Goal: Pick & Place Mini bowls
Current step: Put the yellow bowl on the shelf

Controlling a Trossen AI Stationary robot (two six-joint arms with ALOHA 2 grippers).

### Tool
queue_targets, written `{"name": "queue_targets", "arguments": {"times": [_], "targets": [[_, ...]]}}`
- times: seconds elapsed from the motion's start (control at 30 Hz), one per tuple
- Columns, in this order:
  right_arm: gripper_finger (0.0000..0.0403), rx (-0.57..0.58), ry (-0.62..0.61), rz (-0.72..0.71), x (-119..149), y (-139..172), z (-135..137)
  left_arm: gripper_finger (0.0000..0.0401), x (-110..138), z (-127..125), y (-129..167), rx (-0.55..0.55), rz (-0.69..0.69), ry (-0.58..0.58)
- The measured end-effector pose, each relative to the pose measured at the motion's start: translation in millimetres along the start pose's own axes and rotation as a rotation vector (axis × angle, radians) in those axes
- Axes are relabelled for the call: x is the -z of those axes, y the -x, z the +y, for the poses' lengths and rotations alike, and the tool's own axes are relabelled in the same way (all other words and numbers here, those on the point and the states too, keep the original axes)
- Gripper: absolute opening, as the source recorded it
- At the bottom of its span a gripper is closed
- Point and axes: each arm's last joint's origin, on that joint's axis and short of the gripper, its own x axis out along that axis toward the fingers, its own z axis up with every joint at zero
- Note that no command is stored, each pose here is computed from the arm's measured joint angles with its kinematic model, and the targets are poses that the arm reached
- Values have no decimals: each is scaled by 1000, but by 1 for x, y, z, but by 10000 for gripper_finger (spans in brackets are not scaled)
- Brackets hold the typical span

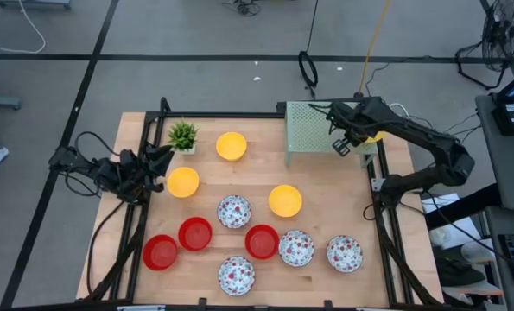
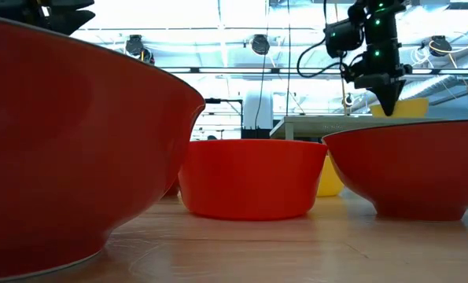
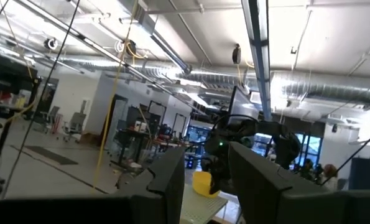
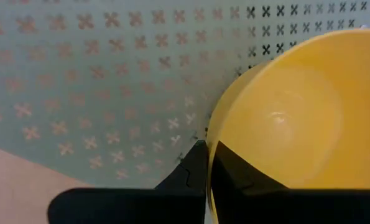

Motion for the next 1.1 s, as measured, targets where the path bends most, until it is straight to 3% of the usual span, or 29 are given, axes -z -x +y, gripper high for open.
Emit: {"name": "queue_targets", "arguments": {"times": [0.4,0.83,1.1], "targets": [[0,-90,-43,-42,-19,19,-14,129,-3,1,0,-5,-21,-32],[2,-110,-216,-129,-35,11,-36,129,-3,1,0,-5,-24,-27],[1,-158,-233,-109,-35,2,-46,129,-4,1,0,-6,-30,-35]]}}
